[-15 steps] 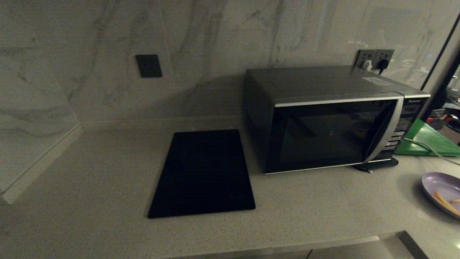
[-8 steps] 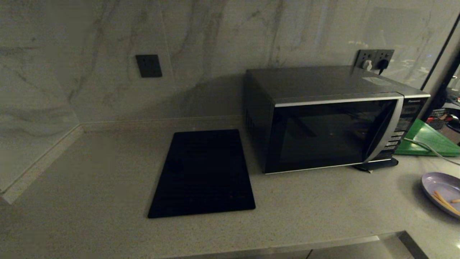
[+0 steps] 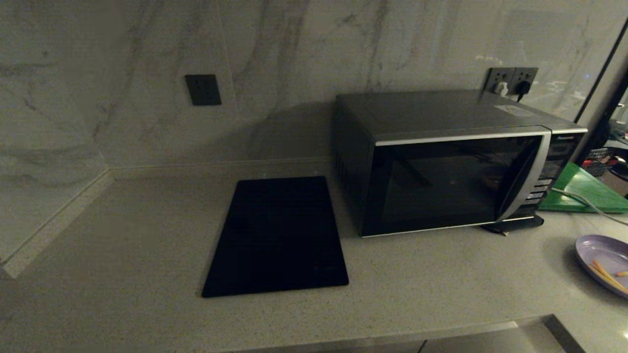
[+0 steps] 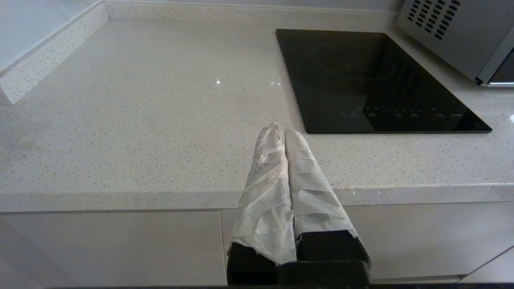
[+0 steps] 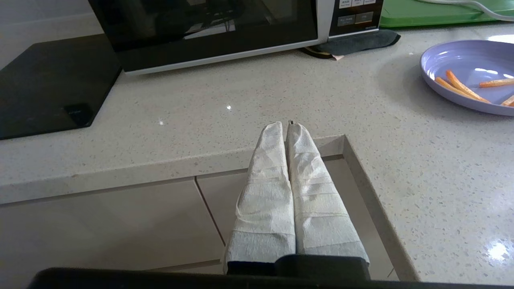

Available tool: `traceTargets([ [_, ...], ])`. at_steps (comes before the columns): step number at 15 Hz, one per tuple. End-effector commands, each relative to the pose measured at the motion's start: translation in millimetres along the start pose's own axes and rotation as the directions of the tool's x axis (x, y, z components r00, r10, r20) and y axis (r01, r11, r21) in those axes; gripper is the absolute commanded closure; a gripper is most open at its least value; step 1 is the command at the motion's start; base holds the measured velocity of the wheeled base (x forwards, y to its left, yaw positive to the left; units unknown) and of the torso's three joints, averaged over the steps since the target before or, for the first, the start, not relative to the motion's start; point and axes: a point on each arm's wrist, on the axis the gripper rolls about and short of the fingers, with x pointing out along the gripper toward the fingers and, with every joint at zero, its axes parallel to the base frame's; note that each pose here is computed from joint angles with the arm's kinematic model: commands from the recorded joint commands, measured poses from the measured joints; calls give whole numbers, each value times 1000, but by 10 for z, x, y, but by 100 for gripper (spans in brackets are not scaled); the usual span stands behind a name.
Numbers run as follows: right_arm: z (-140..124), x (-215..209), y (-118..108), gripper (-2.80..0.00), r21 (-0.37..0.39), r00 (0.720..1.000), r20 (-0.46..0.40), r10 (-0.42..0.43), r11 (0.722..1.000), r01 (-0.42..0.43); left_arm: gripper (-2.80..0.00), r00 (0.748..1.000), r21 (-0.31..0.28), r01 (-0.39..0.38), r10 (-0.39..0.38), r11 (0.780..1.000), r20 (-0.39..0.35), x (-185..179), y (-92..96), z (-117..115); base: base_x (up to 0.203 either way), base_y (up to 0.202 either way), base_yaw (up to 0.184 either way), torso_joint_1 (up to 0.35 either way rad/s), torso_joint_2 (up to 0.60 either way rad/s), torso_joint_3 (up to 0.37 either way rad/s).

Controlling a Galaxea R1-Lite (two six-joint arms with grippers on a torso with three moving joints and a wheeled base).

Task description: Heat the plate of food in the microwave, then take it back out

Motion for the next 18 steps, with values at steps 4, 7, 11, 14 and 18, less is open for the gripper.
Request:
traceTargets([
  [4,-6,2,-1,0,1,1000,-3,-1,1000,1,0,1000,-1,-1,1,1000,-1,1,0,1,0,0,0,0,0,0],
  [7,-4,2,-1,0,-1,1000,-2,-1,1000,1,0,1000,-1,-1,1,1000,-1,1,0,1,0,0,0,0,0,0],
  [11,-5,2,-1,0,2,1000,-2,-3,1000,3,0,1000,1,-3,3,1000,-1,1,0,1,0,0,0,0,0,0],
  [14,2,2,0,0,-1,1000,4,-2,1000,2,0,1000,5,-4,4,1000,4,1,0,6,0,0,0,0,0,0],
  [18,-10,2,-2,0,2,1000,-8,-4,1000,4,0,1000,4,-3,3,1000,-3,1,0,-1,0,0,0,0,0,0],
])
